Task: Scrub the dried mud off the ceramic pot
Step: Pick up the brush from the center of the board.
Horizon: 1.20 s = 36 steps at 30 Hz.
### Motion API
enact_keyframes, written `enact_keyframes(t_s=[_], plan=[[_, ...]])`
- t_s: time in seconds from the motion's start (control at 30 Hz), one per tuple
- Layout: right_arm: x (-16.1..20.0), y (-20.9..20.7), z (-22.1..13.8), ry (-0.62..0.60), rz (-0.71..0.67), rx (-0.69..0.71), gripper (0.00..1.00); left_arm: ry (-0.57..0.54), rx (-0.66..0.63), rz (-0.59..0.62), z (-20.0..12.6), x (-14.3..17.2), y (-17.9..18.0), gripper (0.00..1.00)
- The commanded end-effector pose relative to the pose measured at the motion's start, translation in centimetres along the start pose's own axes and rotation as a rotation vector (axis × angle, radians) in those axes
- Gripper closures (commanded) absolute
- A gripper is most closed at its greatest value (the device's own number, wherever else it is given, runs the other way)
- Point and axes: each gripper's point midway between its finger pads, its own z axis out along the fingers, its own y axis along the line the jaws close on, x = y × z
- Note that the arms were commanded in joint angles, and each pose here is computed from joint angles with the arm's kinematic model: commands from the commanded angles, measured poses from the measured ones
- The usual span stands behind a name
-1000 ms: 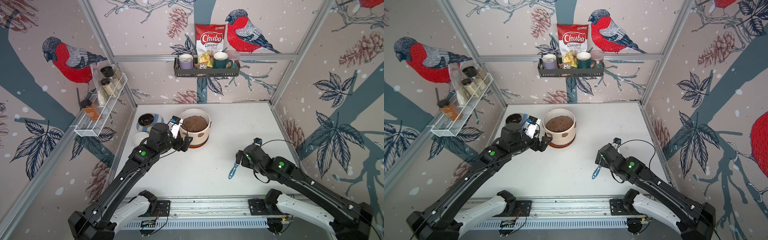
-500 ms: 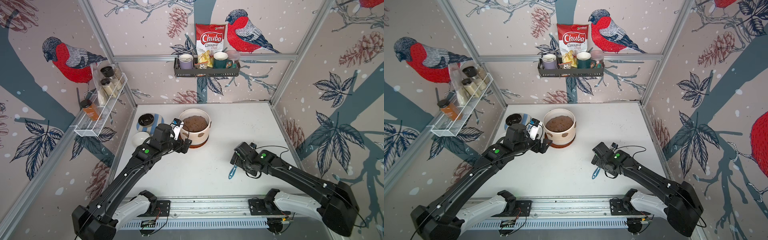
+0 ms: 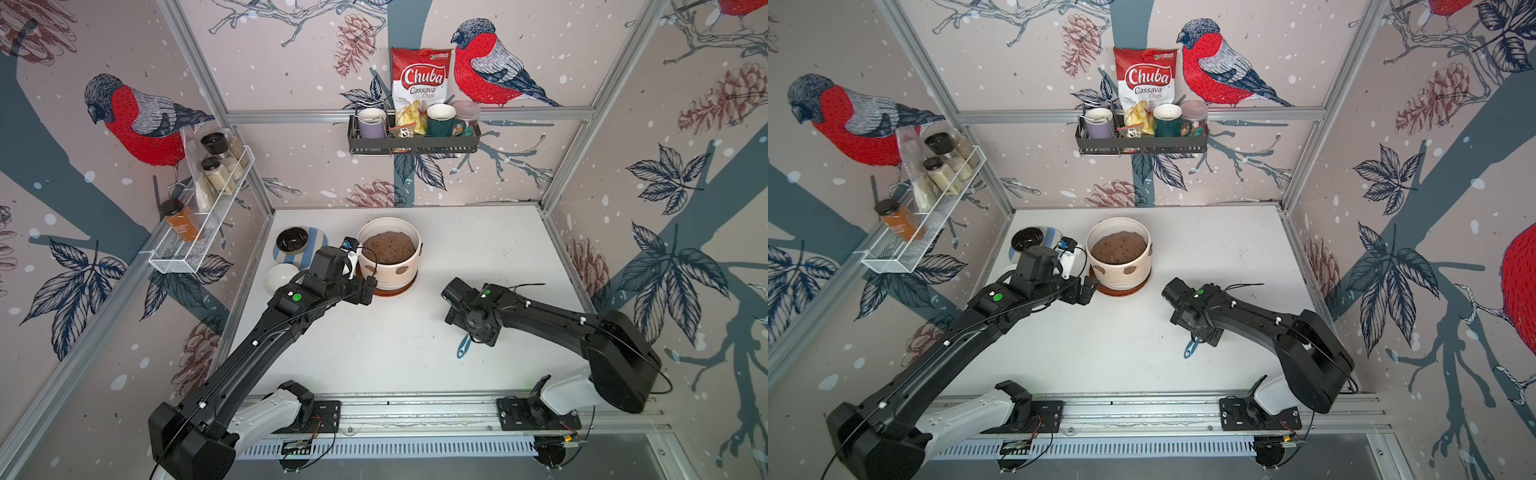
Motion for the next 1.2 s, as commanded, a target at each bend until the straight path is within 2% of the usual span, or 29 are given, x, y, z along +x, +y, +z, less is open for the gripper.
enact_keyframes(t_s=[0.0, 0.1, 0.27, 0.37, 0.53, 0.7, 0.77, 0.87, 0.93, 1.03, 1.17], plan=[[-1.2, -1.1, 0.5, -0.038, -0.012, 0.074, 0.02, 0.019, -0.013, -0.009, -0.1, 0.5, 0.2, 0.03], [-1.9, -1.3, 1.5, -0.03, 0.013, 0.078, 0.09, 0.009, -0.005, -0.01, -0.2, 0.4, 0.1, 0.03], [-2.3, -0.9, 3.4, 0.037, 0.018, 0.044, 0.26, -0.004, -0.006, -0.011, -0.4, 0.2, 0.1, 0.03], [-2.5, -1.8, 4.4, 0.048, 0.018, 0.08, 0.36, -0.007, -0.007, -0.011, -0.4, 0.3, 0.1, 0.03], [-3.0, -2.3, 4.9, 0.027, -0.017, 0.081, 0.53, -0.012, 0.003, -0.007, -0.4, 0.3, 0.0, 0.03], [-3.4, -1.7, 4.5, -0.004, -0.093, 0.008, 0.75, -0.051, 0.008, 0.001, -0.9, -0.3, -0.1, 0.03], [-3.8, -1.4, 4.1, -0.046, -0.132, -0.036, 0.81, -0.075, 0.005, 0.002, -1.3, -0.7, -0.1, 0.03], [-4.9, -0.8, 2.8, -0.114, -0.18, -0.085, 0.84, -0.12, 0.019, -0.004, -2.2, -1.3, -0.3, 0.03], [-5.6, 0.0, 1.1, -0.175, -0.259, -0.119, 0.85, -0.178, 0.051, -0.029, -3.2, -2.0, -0.8, 0.03], [-6.7, 1.2, -2.3, -0.304, -0.361, -0.153, 0.85, -0.246, 0.102, -0.1, -4.5, -2.9, -1.4, 0.03], [-6.2, 4.7, -8.4, -0.478, -0.546, -0.289, 0.86, -0.286, 0.205, -0.222, -5.6, -3.7, -2.8, 0.03]])
